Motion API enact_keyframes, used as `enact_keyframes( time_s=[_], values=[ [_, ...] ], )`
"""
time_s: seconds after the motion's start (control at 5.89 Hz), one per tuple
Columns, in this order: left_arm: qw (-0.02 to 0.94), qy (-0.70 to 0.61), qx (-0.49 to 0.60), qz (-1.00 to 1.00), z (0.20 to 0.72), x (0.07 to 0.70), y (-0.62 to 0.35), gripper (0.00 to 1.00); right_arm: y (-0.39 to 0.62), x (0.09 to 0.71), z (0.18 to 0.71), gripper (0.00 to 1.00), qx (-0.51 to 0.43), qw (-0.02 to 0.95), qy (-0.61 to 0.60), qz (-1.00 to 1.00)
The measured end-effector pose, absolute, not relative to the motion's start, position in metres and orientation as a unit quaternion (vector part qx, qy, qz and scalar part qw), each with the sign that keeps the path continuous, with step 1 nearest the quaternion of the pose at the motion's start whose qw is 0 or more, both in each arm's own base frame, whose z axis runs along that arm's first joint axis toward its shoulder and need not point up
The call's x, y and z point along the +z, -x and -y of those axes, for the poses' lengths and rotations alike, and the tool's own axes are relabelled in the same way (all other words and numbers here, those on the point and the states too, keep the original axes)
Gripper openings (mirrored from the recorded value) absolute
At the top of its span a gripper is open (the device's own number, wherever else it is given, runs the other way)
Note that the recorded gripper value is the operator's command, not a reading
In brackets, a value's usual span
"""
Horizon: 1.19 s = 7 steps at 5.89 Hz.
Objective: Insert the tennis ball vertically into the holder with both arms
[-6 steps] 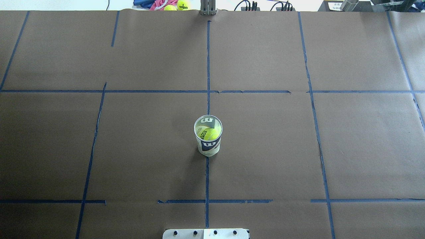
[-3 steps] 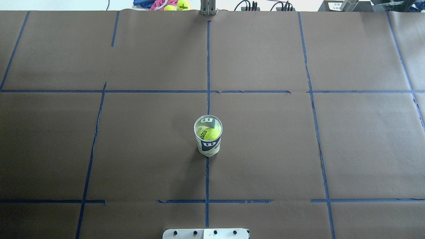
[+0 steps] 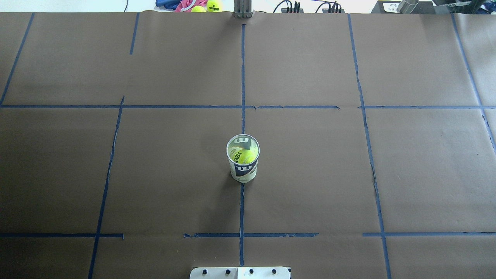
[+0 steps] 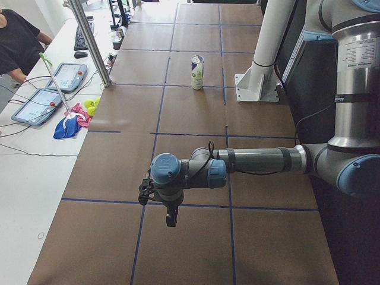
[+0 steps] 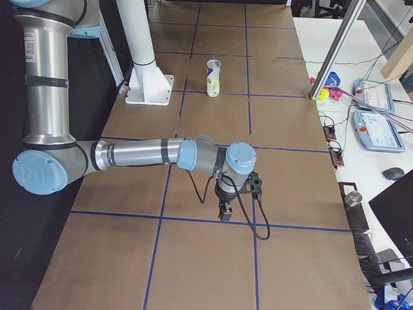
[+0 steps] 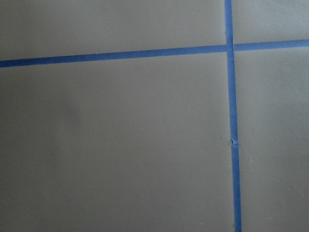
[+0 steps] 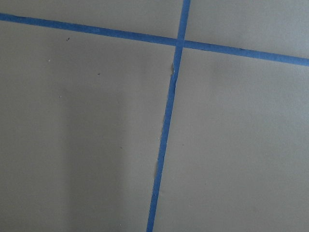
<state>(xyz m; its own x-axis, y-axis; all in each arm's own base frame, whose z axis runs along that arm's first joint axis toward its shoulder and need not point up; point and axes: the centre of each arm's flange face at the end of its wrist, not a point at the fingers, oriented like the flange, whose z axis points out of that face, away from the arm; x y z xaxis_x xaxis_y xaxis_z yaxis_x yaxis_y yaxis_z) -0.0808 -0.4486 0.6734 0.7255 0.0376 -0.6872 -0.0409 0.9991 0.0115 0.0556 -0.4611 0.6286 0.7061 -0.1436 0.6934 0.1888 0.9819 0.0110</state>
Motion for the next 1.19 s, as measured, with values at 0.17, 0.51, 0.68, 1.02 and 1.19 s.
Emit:
enact_keyframes(
  time_s=[0.17,0.51,0.68,1.02,1.19],
  values=[
    [0.929,0.006,0.021,-0.37,0.447,0.664,0.08,1.0,-0.055,0.627,0.461,1.0,-0.09,0.923,0.029,0.373],
    [0.928,0.005,0.022,-0.371,0.447,0.658,0.08,1.0,-0.055,0.623,0.462,1.0,-0.092,0.923,0.026,0.373],
    [0.928,0.005,0.022,-0.372,0.447,0.655,0.08,1.0,-0.055,0.623,0.462,1.0,-0.092,0.923,0.025,0.374],
    [0.929,0.002,0.028,-0.37,0.448,0.653,0.08,1.0,-0.055,0.623,0.462,1.0,-0.092,0.922,0.025,0.374],
    [0.928,-0.001,0.038,-0.369,0.448,0.653,0.079,1.0,-0.055,0.623,0.462,1.0,-0.092,0.922,0.025,0.375]
  ],
)
